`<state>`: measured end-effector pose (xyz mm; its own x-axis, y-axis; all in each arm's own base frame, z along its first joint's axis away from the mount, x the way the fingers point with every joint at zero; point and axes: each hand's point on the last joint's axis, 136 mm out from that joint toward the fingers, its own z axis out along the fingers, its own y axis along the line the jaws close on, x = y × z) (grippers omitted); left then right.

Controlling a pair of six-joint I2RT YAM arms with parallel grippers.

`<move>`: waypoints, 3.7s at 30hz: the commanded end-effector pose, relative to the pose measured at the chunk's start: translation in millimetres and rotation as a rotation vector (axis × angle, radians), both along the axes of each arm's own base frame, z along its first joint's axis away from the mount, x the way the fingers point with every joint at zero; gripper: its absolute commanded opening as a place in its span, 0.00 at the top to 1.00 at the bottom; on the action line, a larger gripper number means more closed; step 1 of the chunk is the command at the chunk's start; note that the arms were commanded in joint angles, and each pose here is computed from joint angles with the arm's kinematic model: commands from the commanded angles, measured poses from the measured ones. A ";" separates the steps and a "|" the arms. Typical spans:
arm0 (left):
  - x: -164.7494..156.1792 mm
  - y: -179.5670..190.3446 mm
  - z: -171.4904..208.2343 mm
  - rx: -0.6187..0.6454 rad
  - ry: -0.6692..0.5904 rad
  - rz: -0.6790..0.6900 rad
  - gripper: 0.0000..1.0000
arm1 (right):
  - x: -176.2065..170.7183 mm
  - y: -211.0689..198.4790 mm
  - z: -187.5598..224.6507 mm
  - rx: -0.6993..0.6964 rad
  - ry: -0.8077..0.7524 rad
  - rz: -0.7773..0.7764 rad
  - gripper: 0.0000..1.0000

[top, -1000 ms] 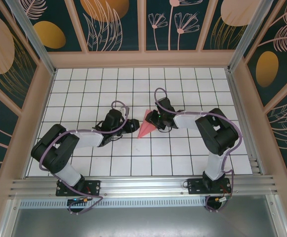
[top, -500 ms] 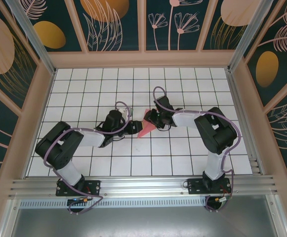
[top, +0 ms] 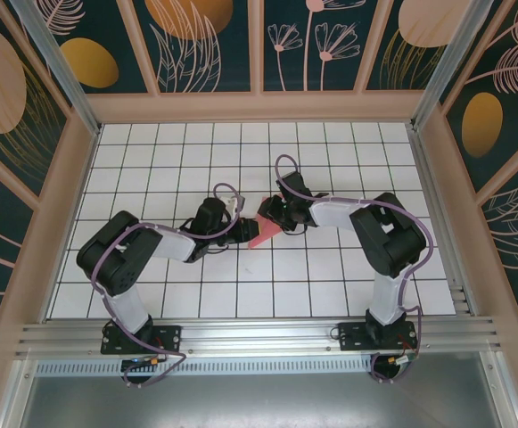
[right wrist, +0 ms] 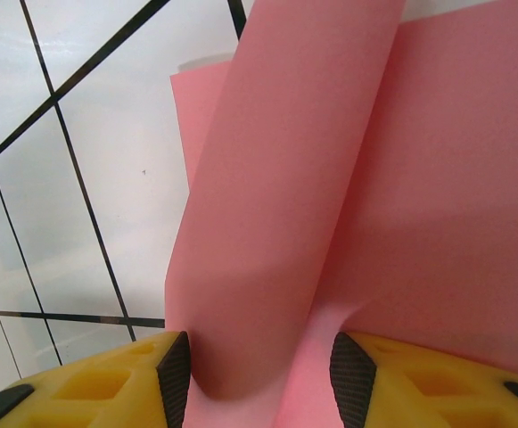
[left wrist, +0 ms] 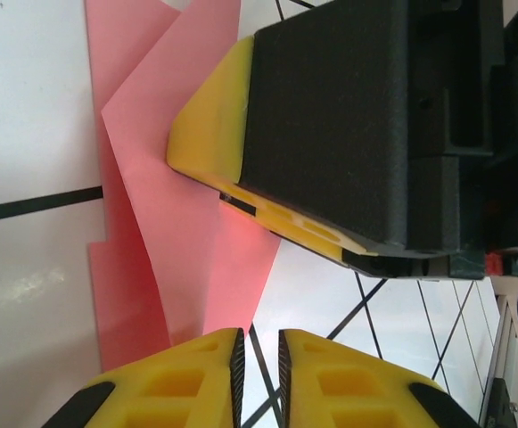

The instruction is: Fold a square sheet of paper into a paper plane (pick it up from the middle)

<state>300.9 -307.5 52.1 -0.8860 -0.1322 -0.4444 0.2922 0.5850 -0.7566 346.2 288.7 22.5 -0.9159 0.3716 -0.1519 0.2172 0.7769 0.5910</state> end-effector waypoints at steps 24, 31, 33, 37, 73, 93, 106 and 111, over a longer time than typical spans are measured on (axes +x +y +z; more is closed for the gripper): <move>6.3 8.8 -44.0 0.151 0.054 0.025 0.89 | -53.3 -55.5 -90.5 -0.277 0.253 -0.021 0.59; 4.8 9.3 -45.9 0.156 0.068 0.027 0.89 | -55.1 -57.6 -95.8 -0.294 0.266 -0.017 0.60; 5.0 9.3 -43.1 0.154 0.065 0.029 0.88 | -56.8 -60.5 -98.1 -0.308 0.275 -0.019 0.62; 8.4 8.9 -30.4 0.138 0.041 0.041 0.86 | -61.0 -66.3 -101.9 -0.335 0.287 -0.024 0.65; 18.9 13.1 -20.6 0.102 0.049 0.102 0.71 | -64.4 -71.9 -104.8 -0.343 0.289 -0.022 0.60; 20.8 18.3 -16.0 0.133 0.044 0.119 0.77 | -73.2 -82.0 -118.2 -0.414 0.323 -0.021 0.58; 23.1 4.6 9.2 0.005 -0.007 0.082 0.80 | -73.9 -78.6 -118.5 -0.393 0.323 -0.011 0.57; 26.7 1.5 -5.9 0.039 0.025 0.069 0.84 | -73.8 -76.1 -117.9 -0.382 0.323 -0.007 0.57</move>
